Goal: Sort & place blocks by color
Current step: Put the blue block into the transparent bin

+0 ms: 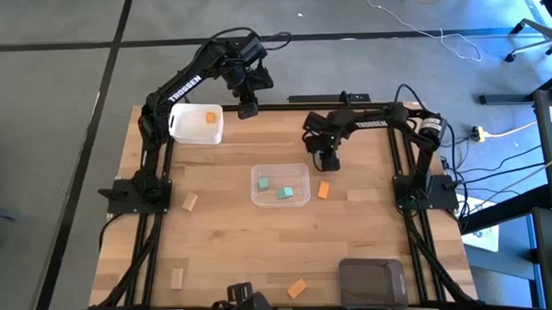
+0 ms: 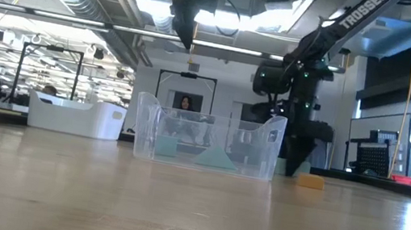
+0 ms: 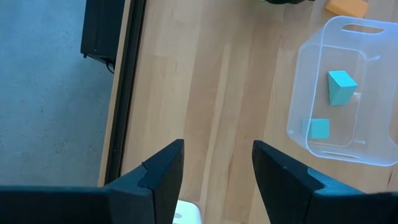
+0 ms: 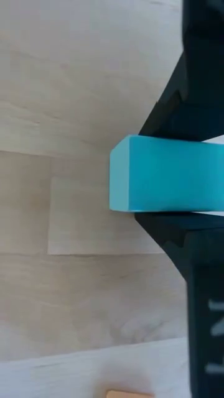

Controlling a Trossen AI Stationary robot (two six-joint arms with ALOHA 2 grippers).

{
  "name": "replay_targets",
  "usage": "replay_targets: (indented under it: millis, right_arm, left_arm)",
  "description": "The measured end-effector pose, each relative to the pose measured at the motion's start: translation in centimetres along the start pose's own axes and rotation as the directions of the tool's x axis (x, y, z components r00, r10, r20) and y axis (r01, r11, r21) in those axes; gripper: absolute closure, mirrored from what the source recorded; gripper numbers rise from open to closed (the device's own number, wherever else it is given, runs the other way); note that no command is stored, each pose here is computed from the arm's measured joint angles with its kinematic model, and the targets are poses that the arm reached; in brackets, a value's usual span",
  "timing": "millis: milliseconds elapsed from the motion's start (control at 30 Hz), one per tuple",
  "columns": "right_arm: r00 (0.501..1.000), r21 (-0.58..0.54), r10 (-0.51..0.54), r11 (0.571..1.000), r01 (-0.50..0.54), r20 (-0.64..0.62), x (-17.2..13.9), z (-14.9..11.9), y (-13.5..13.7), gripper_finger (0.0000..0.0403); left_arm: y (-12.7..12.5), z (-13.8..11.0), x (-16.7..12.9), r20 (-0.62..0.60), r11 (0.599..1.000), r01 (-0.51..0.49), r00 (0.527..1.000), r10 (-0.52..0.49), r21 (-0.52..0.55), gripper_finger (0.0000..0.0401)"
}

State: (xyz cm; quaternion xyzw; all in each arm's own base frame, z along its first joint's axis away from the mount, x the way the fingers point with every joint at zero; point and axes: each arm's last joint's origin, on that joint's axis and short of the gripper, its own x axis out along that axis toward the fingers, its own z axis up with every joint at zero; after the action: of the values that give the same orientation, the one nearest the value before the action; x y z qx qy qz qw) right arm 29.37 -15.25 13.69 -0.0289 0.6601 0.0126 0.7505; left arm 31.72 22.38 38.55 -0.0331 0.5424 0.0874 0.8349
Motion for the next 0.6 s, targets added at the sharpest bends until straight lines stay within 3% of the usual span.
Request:
replay_targets:
  millis: [200, 367, 600]
  right_arm:
    - [1.000, 0.054, 0.007, 0.999, -0.008, 0.029, -2.3, 1.6, -0.6, 0.0266]
    - [1.000, 0.068, 0.011, 0.998, -0.013, 0.029, -6.0, 3.6, -0.7, 0.0266]
    - [0.987, 0.026, 0.107, 0.994, -0.111, 0.122, -11.8, 6.9, 1.9, 0.0266]
  left_arm:
    - [-0.2, -0.4, 0.0, -0.045, 1.000, 0.020, 0.999, -0.020, -0.008, 0.0218]
    - [-0.4, -0.7, 0.0, -0.067, 0.999, 0.045, 0.997, -0.046, -0.013, 0.0218]
    - [-1.1, -1.1, -2.3, 0.030, 0.990, 0.133, 0.991, -0.134, 0.047, 0.0218]
